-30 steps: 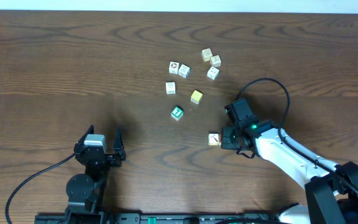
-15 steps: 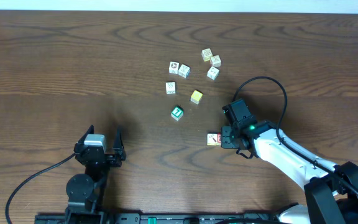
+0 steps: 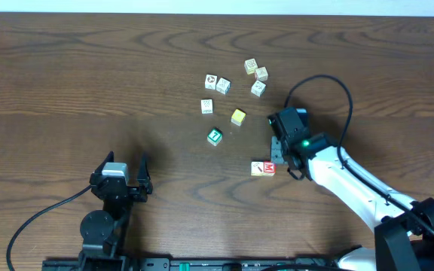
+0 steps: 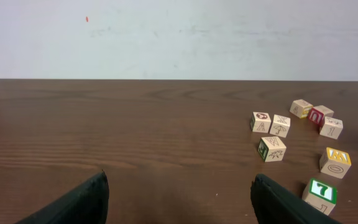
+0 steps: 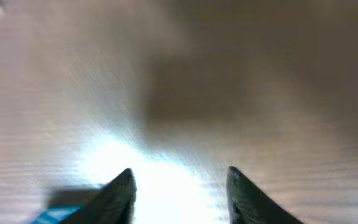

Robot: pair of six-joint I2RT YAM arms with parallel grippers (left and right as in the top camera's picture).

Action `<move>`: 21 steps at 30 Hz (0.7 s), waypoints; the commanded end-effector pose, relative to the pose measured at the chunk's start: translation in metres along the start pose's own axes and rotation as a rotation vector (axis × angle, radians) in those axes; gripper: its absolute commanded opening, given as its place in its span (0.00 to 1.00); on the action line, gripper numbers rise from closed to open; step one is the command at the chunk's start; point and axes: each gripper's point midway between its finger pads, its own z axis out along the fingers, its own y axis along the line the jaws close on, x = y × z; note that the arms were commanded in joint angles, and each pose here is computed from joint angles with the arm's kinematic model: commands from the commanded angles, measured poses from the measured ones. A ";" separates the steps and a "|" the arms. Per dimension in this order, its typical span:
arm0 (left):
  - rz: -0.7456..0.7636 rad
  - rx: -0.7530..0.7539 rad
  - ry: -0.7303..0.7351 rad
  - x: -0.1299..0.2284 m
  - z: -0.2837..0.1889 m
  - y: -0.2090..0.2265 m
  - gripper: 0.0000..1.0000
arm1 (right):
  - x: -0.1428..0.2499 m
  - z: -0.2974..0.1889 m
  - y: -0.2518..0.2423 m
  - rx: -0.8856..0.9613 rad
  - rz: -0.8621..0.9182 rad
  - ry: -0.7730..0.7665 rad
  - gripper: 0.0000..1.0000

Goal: Lift 4 blocks
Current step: 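Move right gripper toward the block cluster at the back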

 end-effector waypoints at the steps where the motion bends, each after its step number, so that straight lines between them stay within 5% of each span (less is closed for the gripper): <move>1: -0.004 -0.016 0.051 0.015 0.000 0.003 0.73 | -0.024 -0.011 0.016 -0.051 -0.045 -0.045 0.55; 6: -0.004 -0.016 0.051 0.015 0.000 0.003 0.73 | -0.048 -0.023 0.043 -0.176 -0.100 -0.108 0.63; 21: -0.004 -0.016 0.051 0.015 0.000 0.003 0.73 | -0.077 -0.013 0.085 -0.303 0.130 -0.175 0.72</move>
